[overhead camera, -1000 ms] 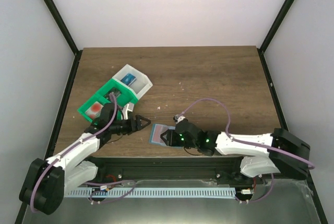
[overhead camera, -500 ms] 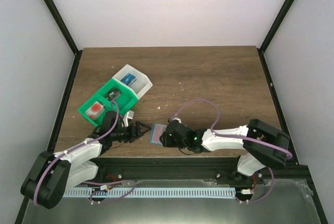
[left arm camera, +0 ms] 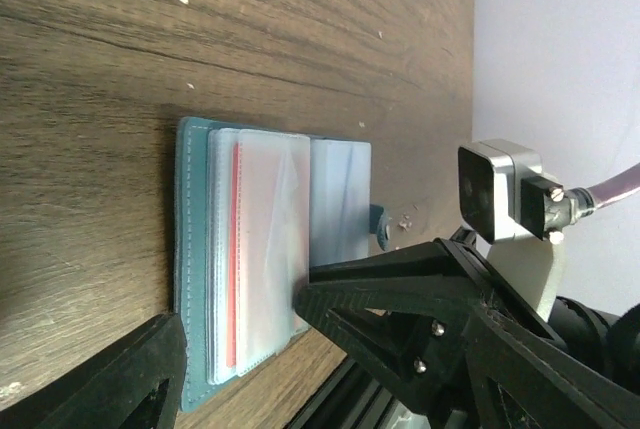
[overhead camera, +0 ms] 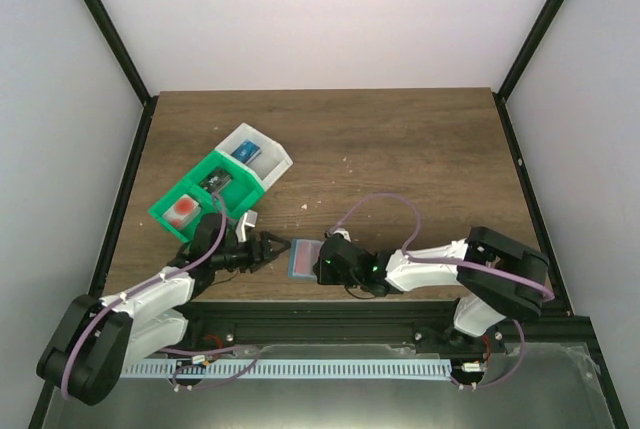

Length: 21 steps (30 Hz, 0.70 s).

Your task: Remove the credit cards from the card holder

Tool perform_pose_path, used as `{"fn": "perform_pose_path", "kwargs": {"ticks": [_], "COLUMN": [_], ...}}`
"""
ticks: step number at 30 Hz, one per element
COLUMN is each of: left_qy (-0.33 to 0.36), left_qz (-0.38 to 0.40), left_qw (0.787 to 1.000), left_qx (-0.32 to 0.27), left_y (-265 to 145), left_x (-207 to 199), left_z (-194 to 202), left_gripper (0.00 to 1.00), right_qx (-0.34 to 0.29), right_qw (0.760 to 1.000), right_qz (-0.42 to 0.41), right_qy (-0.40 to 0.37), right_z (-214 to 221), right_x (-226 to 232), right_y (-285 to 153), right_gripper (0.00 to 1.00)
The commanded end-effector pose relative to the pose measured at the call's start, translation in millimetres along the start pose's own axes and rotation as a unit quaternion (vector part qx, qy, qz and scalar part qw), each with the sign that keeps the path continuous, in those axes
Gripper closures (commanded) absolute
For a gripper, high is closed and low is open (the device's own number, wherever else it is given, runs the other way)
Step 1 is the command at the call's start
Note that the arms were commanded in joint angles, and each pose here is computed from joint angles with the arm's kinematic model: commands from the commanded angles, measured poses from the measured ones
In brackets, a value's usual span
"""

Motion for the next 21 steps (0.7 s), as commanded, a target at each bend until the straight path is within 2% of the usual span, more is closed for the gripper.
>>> {"fn": "perform_pose_path", "kwargs": {"ticks": [1, 8, 21], "left_qy": [0.022, 0.014, 0.016], "left_qz": [0.027, 0.054, 0.073], "left_qw": [0.999, 0.998, 0.997], "left_qx": [-0.001, 0.002, 0.025], "left_y": [-0.2, 2.3, 21.5], "left_x": [-11.8, -15.9, -24.9], "left_z": [-2.5, -1.4, 7.8], "left_gripper": [0.22, 0.21, 0.2], "right_qx": [-0.01, -0.012, 0.004], "right_qw": [1.0, 1.0, 0.996], "right_qz": [-0.016, -0.024, -0.084], "right_qy": [0.003, 0.001, -0.016], "right_z": [-0.9, -0.5, 4.7], "right_x": [-4.8, -5.6, 4.0], "right_y": [-2.3, -4.4, -8.9], "right_gripper": [0.89, 0.97, 0.98]}}
Point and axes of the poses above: each gripper's point midway between its finger pads, its own y axis out along the fingers, its own x axis along the line the jaws close on, z = x × y, the point moved 6 cm from there along -y, back along the fingers, and after that the axes turned 9 degrees about y, right-handed, at the moved point
